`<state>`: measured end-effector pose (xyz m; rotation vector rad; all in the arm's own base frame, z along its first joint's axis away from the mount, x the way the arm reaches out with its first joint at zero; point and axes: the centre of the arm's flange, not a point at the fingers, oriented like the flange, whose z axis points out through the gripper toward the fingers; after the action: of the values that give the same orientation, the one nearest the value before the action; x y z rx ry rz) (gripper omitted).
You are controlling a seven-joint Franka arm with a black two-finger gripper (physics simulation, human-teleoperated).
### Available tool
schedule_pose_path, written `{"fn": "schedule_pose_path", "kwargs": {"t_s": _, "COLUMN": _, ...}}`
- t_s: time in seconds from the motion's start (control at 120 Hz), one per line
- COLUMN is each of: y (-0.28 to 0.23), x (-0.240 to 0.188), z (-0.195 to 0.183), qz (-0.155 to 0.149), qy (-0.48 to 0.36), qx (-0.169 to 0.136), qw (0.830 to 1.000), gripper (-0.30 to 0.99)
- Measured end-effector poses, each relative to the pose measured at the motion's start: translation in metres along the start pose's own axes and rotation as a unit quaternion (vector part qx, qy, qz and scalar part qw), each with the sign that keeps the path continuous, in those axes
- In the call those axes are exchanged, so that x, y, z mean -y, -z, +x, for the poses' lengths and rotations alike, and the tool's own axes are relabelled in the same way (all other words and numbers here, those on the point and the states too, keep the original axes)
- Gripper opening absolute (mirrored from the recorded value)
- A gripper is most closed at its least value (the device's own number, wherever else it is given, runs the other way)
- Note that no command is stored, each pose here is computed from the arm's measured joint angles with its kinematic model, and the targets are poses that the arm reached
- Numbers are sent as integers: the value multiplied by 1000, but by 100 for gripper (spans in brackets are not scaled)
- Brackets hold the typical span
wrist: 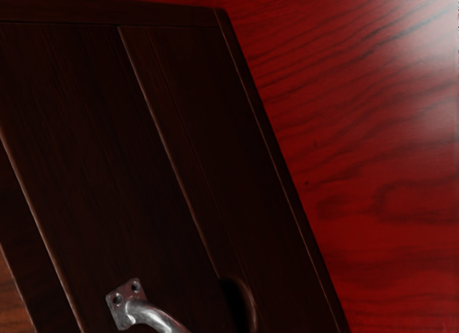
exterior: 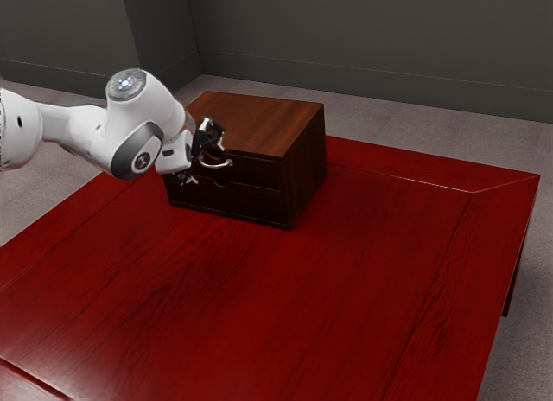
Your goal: Pull the drawer handle with one arm to open the drawer
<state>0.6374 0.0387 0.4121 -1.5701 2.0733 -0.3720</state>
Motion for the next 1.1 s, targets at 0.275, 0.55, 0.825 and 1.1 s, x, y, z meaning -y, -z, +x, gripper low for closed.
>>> {"fn": "schedule_pose_path", "kwargs": {"t_s": 0.275, "y": -32, "x": -10, "z": -10, "qz": -11, "qy": 13, "qx": -7, "qw": 1000, "gripper": 69}}
{"fn": "schedule_pose_path", "kwargs": {"t_s": 0.55, "y": -44, "x": -13, "z": -22, "qz": 4, "qy": 23, "qx": -3, "qw": 1000, "gripper": 69}}
{"fn": "schedule_pose_path", "kwargs": {"t_s": 0.825, "y": -57, "x": -21, "z": -33, "qz": 5, "qy": 32, "qx": 1, "qw": 999, "gripper": 69}}
{"fn": "schedule_pose_path", "kwargs": {"t_s": 1.1, "y": -69, "x": -27, "z": -37, "qz": 4, "qy": 35, "qx": 2, "qw": 999, "gripper": 69}}
